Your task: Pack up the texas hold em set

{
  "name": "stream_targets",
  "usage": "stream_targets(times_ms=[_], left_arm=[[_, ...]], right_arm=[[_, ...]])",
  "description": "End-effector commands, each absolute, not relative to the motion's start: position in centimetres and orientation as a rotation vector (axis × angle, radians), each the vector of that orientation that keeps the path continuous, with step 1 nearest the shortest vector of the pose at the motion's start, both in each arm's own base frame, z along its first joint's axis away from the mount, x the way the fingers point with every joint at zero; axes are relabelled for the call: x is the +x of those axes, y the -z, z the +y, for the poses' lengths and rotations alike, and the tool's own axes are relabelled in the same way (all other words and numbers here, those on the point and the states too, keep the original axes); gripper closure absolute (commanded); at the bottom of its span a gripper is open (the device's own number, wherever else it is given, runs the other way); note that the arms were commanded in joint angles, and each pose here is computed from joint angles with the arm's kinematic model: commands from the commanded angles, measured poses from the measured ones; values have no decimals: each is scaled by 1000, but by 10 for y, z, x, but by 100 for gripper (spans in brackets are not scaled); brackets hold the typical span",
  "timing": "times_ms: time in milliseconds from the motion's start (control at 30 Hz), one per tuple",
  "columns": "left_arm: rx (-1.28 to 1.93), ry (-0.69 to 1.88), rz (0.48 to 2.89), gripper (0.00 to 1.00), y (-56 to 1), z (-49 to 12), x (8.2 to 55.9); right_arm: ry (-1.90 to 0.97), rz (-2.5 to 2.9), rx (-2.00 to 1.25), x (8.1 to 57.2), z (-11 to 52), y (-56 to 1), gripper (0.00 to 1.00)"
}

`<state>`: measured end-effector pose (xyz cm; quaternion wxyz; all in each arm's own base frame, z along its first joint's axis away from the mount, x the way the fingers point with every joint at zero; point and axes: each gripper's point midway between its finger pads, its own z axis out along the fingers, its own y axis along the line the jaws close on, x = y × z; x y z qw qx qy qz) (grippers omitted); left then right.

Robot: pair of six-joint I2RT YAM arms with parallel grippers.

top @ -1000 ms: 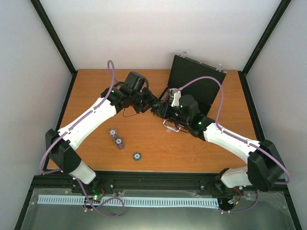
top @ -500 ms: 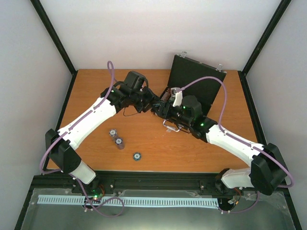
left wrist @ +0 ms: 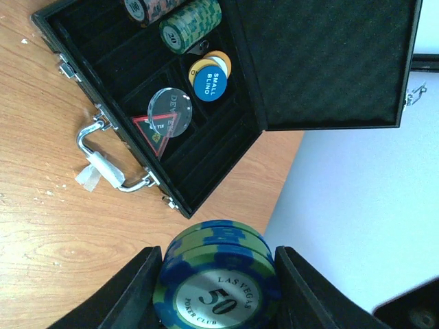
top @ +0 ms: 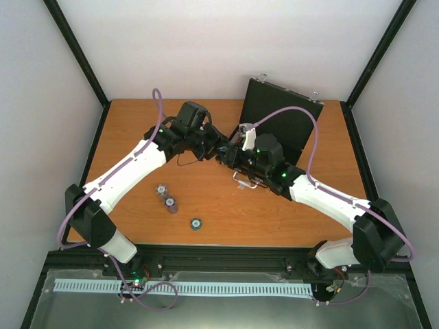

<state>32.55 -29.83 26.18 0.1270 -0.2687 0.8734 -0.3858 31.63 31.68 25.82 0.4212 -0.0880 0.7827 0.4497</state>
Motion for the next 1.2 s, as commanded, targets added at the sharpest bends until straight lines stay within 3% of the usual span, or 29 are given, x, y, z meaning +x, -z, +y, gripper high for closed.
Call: stream_targets(times_ms=[0,67,133,233,267,400,467,533,800,1167], left_arm=[[-746,1222,2527,99,-282,-303,314],[-744,1220,2527,99,-282,-303,314],[-738,1212,2528,99,-282,-301,313],[-716,1182,2539,99,-280,-298,310],[-707,1164,2545,94,-279,-295,309],[-671,1053,2541,48,-272,-279,306],[-661,1019,2528,17,-269,-273,306],[-642,1002,2514,2,-271,-270,307],[-607,889,2487,0,-276,-255,311],[-661,727,2536,0,-226,-219,285]], right_arm=[[-1115,1901,-200,324,318,-276,64],[-1115,1900,-199,324,317,-277,85],[-1098,1913,-186,325,314,-275,96],[-1056,1924,-165,327,309,-274,97],[-1041,1928,-170,328,308,-274,97],[-998,1950,-235,328,310,-276,97],[-968,1957,-279,326,310,-277,97],[-922,1967,-330,324,307,-276,97],[-760,2017,-457,322,291,-266,97],[-342,2253,-770,376,278,-193,97]])
